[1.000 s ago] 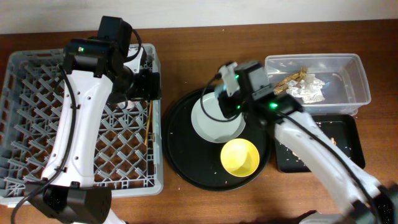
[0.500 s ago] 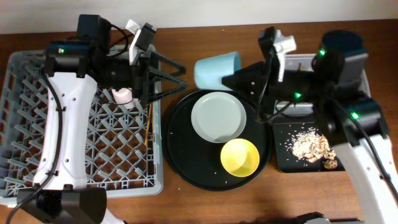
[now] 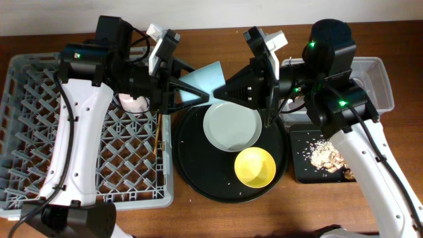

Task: Sort waste into correct bins and load items into the dishwasher rack
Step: 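Lift blue cup with right gripper and pass it to left gripper, then lower blue cup into the rack beside pink cup with left gripper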

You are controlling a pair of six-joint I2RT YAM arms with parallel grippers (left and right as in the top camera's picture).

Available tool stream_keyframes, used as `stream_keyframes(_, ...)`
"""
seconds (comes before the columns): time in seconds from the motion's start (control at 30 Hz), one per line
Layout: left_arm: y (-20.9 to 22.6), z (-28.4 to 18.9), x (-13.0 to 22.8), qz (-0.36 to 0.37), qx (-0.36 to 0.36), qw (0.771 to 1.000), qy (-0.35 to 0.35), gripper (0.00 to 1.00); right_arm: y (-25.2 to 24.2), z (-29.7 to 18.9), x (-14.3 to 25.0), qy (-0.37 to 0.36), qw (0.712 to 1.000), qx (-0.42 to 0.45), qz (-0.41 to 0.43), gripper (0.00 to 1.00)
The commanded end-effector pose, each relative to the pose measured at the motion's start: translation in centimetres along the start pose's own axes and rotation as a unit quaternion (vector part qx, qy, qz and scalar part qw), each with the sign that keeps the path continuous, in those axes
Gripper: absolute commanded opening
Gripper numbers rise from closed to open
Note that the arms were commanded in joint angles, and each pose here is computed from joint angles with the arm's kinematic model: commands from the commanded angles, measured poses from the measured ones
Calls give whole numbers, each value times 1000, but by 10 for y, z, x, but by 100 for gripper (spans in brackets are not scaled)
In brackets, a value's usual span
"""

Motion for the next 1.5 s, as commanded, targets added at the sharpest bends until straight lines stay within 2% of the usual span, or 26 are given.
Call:
stream_keyframes(0.0,-14,0,-3,18,-1,1000,2,57,-6,0,-4,-9,1000,19,1,4)
stream_keyframes(0.03,-14,0,-3,18,-2,1000,3,45,-9,0,-5,-13,1000,27,3,4)
stream_keyframes(0.07,-13,0,-2,18,-6,1000,8,38,-10,0,-5,-14,999,31,3,7)
stream_keyframes(0.1,-10,-1,1,18,-16,1000,18,36,-10,-1,-6,-15,999,33,3,23)
stream_keyframes(0.13,-5,-2,6,17,-30,999,32,34,-11,-2,-6,-17,999,35,3,32)
stream_keyframes(0.17,-2,-5,9,11,-43,998,41,32,-14,-7,-8,-21,999,40,4,46)
stream_keyframes(0.23,1,-18,12,-10,-62,997,39,31,-23,-23,-11,-34,997,61,13,64)
stream_keyframes(0.3,9,-41,19,-38,-111,992,50,31,-34,-45,-11,-48,994,86,42,74)
stream_keyframes(0.37,24,-75,40,-102,-202,970,93,31,-46,-68,-5,-64,987,116,92,93)
stream_keyframes(0.4,30,-89,50,-136,-239,955,111,31,-52,-80,-1,-71,983,131,108,99)
stream_keyframes(0.47,39,-117,73,-228,-317,910,141,31,-71,-106,11,-89,965,192,156,99)
stream_keyframes(0.53,50,-150,102,-321,-430,822,193,31,-89,-126,26,-102,936,256,217,99)
stream_keyframes(0.57,52,-171,116,-363,-494,761,214,32,-97,-134,35,-104,920,287,244,99)
stream_keyframes(0.6,51,-182,123,-391,-529,721,217,32,-103,-139,40,-104,908,315,256,99)
stream_keyframes(0.63,51,-189,128,-403,-547,700,222,32,-110,-144,44,-104,896,344,260,98)
stream_keyframes(0.73,51,-187,144,-431,-540,685,233,32,-120,-154,47,-106,878,389,259,99)
stream_keyframes(0.9,80,-183,200,-472,-529,661,246,32,-137,-177,54,-110,835,475,255,99)
stream_keyframes(0.97,89,-189,219,-483,-550,635,247,32,-140,-181,55,-111,827,490,254,98)
stream_keyframes(1.13,111,-197,243,-466,-578,623,245,32,-140,-182,55,-111,826,490,254,99)
stream_keyframes(1.47,126,-203,236,-439,-600,629,226,33,-140,-182,55,-111,826,490,254,99)
Point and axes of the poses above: each gripper's point midway between its finger pads, its own z axis out along the fingers, its own y axis along the line the jaws close on, x = y × z, the point moved 2 cm from there along -z, back along the fingers, and after that the axes turned 9 degrees about z, right-handed, at the moved point
